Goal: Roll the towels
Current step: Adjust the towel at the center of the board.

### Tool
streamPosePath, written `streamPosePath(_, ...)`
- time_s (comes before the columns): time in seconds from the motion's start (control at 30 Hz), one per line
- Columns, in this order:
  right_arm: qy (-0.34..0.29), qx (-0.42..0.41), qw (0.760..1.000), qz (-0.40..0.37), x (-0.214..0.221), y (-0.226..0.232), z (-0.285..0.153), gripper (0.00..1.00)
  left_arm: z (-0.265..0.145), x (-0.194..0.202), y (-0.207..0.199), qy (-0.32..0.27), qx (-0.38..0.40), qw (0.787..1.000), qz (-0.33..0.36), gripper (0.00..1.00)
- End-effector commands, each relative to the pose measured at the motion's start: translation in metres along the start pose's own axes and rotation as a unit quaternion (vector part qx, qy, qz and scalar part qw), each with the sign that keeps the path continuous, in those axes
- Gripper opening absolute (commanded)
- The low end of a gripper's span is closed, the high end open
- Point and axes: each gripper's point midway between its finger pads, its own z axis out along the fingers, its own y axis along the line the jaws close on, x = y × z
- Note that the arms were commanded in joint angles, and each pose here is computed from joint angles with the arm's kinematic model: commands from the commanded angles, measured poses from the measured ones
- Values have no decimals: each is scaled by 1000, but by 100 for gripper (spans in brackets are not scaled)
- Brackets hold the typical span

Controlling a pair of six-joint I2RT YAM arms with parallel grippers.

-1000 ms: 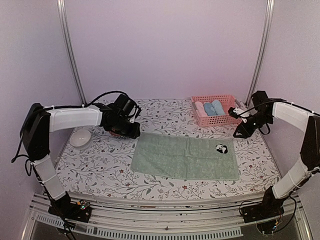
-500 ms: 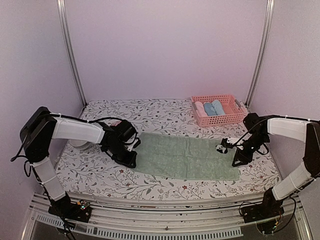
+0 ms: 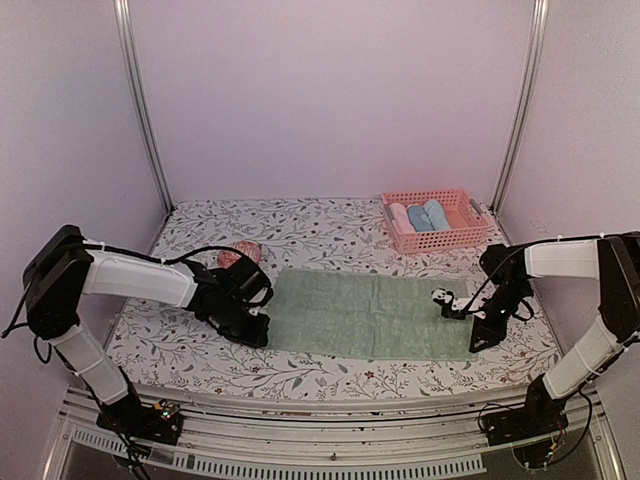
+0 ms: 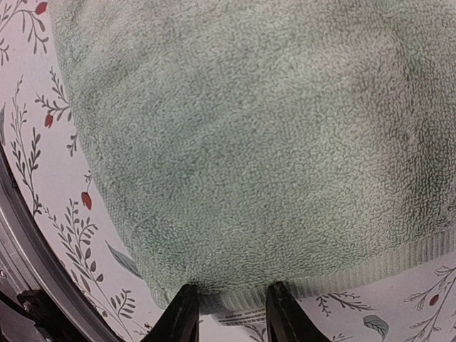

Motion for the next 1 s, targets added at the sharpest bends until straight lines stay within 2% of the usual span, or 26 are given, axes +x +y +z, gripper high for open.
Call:
streamPosePath(0.0, 33, 19, 999, -10, 9, -9, 6, 34, -7, 33, 13, 56, -46, 997, -8, 22)
streamPosePath(0.1, 34, 23, 999, -5, 9, -10, 4, 34, -17, 19, 17, 38, -61, 997, -11, 24)
streamPosePath(0.2, 27, 23, 999, -3, 8, -9, 2, 34, -14, 22, 23, 52, -52, 997, -37, 30)
streamPosePath(0.33, 20, 21, 1000, -2, 6, -7, 2, 34, -15, 22, 24, 50, -31, 997, -58, 32)
streamPosePath(0.57, 17, 21, 1000, -3, 5, -7, 3, 34, -40, -13, 4, -13, 24, 997, -78, 35)
streamPosePath(0.67, 15, 22, 1000, -5, 4, -8, 4, 34, -33, -12, -4, 1, 51, 995, -84, 35)
streamPosePath(0.77, 13, 19, 1000, -4, 4, -8, 6, 35, -23, -4, -4, 24, 49, 995, -87, 31)
streamPosePath(0.97, 13, 17, 1000, -3, 5, -7, 11, 34, -6, 14, -7, 67, 46, 994, -76, 30)
